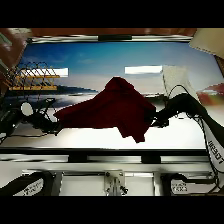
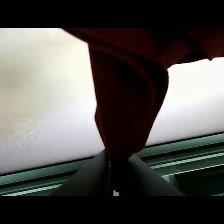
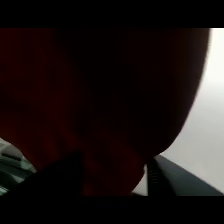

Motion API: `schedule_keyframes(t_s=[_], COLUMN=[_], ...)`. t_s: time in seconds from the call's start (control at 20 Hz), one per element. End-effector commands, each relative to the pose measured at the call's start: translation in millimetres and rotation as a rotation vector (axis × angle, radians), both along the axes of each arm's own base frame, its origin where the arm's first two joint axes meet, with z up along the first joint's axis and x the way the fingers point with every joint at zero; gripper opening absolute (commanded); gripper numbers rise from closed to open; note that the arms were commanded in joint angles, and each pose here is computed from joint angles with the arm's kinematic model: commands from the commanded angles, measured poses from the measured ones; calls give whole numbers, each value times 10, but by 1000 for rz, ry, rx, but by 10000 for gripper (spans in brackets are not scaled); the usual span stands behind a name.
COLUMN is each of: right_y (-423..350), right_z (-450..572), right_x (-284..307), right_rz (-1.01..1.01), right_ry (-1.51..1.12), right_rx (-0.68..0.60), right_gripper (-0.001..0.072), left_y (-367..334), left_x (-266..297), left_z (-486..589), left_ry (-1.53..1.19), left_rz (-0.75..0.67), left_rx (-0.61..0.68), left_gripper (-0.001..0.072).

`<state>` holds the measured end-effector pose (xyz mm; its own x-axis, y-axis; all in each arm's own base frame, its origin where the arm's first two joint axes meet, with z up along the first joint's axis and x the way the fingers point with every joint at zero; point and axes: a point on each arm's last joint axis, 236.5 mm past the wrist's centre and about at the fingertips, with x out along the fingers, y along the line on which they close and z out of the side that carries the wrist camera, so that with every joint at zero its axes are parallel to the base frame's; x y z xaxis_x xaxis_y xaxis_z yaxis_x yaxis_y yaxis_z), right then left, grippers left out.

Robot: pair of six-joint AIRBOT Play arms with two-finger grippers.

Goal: Fold the shirts.

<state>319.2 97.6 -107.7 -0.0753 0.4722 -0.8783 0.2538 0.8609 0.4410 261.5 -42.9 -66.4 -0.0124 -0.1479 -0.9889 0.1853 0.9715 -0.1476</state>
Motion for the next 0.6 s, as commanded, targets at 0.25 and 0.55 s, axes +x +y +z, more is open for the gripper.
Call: schedule_keyframes(t_s=[0.25,0.55], right_y=[246,149], right_z=[645,4288], right_x=[414,671], right_rz=[97,190], right_ry=[-239,-1283], right_rx=[34,-111], right_gripper=[96,96], left_y=[-81,-155], left_x=[499,898], left_z=[738,4303], left_ry=[-178,-1077], left_rz=[2,67], left_rx=[-34,-140], left_gripper=[30,30])
